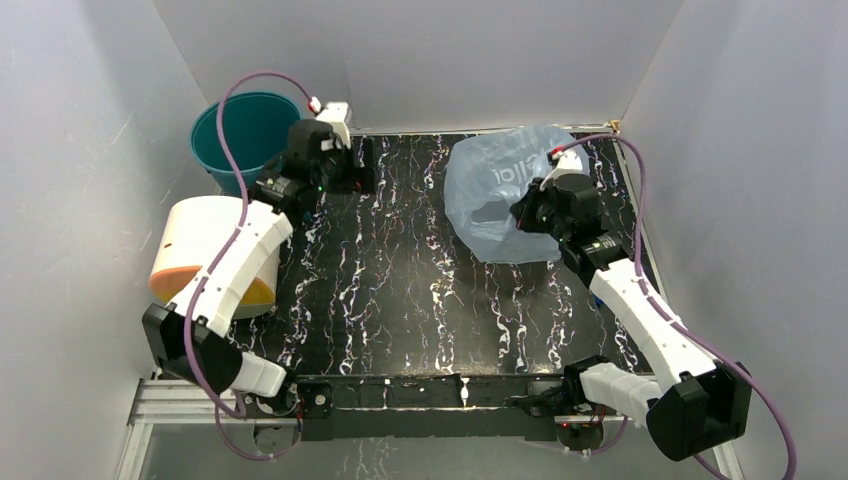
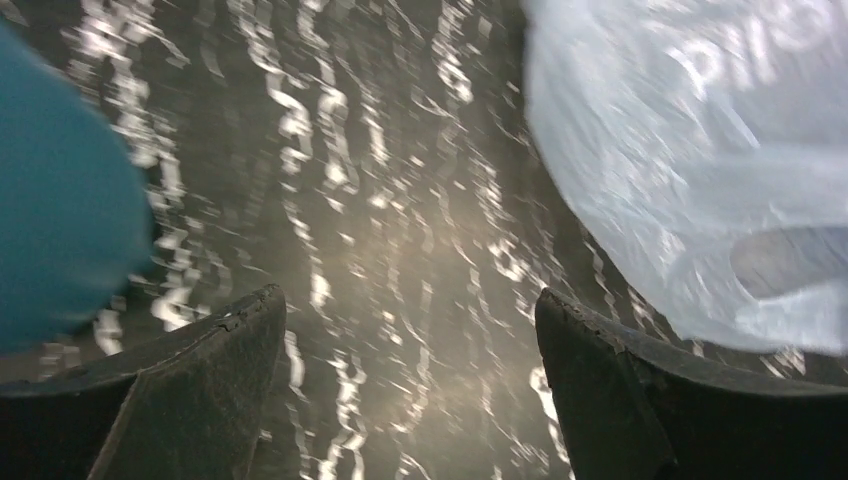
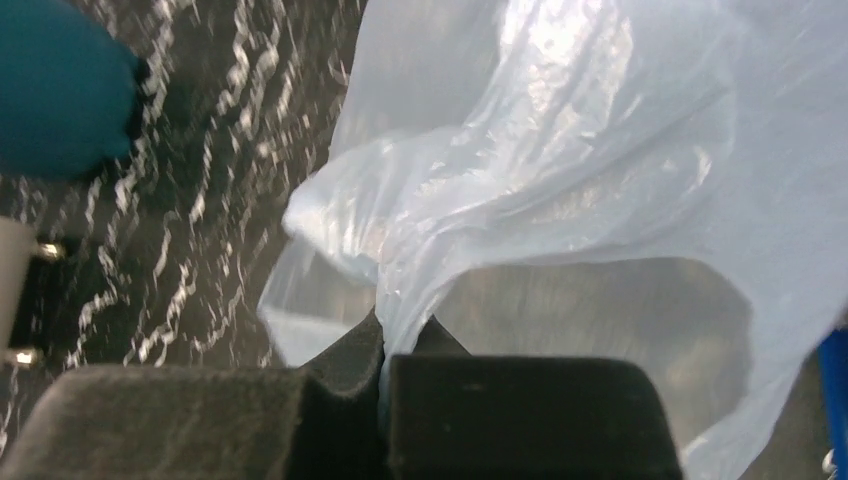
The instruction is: Put the trash bags into the trash bin
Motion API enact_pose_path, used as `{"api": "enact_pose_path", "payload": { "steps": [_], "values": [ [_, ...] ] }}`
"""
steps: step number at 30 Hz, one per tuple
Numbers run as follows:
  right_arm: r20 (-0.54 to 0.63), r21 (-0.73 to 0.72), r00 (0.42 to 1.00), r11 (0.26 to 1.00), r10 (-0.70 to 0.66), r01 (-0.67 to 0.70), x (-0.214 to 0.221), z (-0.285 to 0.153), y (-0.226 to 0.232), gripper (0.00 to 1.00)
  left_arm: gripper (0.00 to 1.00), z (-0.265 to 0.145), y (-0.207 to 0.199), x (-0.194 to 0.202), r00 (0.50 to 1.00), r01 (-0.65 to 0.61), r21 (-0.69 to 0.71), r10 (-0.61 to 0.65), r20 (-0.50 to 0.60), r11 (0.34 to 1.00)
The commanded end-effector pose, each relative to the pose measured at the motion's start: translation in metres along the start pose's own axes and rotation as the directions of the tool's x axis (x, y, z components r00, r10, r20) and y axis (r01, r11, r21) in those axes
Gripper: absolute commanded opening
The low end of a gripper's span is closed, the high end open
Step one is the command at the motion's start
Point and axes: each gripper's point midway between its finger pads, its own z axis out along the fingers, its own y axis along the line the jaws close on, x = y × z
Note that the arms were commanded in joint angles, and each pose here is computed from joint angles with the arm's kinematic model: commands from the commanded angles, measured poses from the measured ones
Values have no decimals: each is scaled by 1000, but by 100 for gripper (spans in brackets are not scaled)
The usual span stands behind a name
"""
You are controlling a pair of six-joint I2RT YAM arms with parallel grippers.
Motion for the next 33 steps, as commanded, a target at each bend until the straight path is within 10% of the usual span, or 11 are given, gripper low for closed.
{"api": "enact_pose_path", "payload": {
  "steps": [1,8,23,33],
  "values": [
    [-136,-56,989,996,55,-63,43,0,6,0,93,-17,52,-44,995,-96,-196,100,8,976],
    [-169,-127,983,987,76,-98,47,-3,21,0,93,-33,80,-100,988,-114,-305,139,61,946],
    [-227,-221,969,964,96,-147,54,-5,40,0,88,16,156,-89,997,6,-246,-24,-72,969],
    [-263,-214,958,961,114,-173,59,-5,41,0,48,39,138,-63,985,24,-88,-39,-170,996]
  ]
}}
